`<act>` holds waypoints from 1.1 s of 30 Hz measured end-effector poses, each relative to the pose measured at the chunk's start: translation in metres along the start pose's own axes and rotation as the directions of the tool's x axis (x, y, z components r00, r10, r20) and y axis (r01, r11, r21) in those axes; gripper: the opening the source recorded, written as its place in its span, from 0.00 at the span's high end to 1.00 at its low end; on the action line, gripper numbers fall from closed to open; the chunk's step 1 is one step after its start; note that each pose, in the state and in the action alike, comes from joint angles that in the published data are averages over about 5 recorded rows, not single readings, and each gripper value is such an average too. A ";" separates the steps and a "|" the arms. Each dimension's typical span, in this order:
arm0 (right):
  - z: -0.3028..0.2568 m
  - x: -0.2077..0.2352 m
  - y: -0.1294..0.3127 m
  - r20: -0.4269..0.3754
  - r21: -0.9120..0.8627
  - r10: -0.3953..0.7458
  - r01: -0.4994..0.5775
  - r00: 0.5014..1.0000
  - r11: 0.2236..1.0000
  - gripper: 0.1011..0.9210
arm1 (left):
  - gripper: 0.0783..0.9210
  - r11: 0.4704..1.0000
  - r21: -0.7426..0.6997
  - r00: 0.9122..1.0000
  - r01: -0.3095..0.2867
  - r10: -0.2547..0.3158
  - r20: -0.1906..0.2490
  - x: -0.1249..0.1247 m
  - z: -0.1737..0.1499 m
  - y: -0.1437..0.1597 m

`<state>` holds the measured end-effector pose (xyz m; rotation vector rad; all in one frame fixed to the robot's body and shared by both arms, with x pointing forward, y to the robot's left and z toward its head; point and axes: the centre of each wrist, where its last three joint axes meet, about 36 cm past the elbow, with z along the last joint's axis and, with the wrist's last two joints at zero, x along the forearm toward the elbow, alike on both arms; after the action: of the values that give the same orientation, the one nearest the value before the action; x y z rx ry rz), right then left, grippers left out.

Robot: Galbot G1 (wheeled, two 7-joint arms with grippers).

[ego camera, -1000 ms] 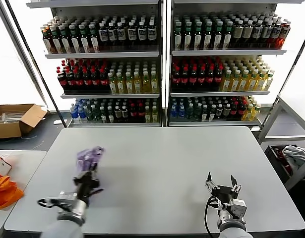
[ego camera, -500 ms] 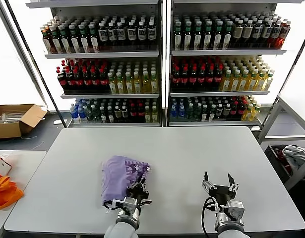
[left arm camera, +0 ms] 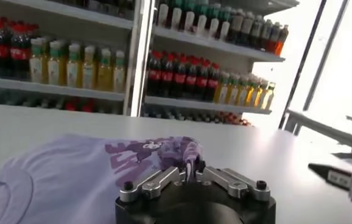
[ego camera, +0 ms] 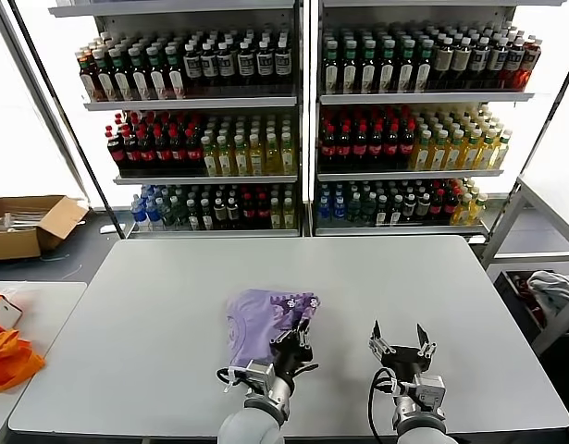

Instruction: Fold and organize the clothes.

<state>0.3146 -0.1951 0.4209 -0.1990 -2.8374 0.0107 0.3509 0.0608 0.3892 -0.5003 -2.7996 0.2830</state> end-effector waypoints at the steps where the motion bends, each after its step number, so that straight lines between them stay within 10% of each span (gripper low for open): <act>1: 0.000 0.000 0.000 -0.001 0.001 0.000 0.000 1.000 1.000 0.12 | 0.82 1.000 0.014 1.000 -0.006 0.006 0.006 0.000 -0.001 -0.001; 20: -0.007 -0.005 0.018 -0.040 -0.068 -0.042 0.039 0.998 0.997 0.12 | 0.17 0.976 0.203 0.997 -0.075 0.076 0.004 0.031 -0.036 0.014; 33: -0.018 -0.009 0.045 -0.187 -0.268 -0.177 0.123 0.966 0.955 0.14 | 0.12 0.995 0.063 0.996 0.082 -0.085 0.032 0.063 -0.062 0.055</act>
<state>0.3349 -0.1523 0.4339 -0.0335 -2.6267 -0.3870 0.3303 0.1437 0.4497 -0.3667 -2.8266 0.3614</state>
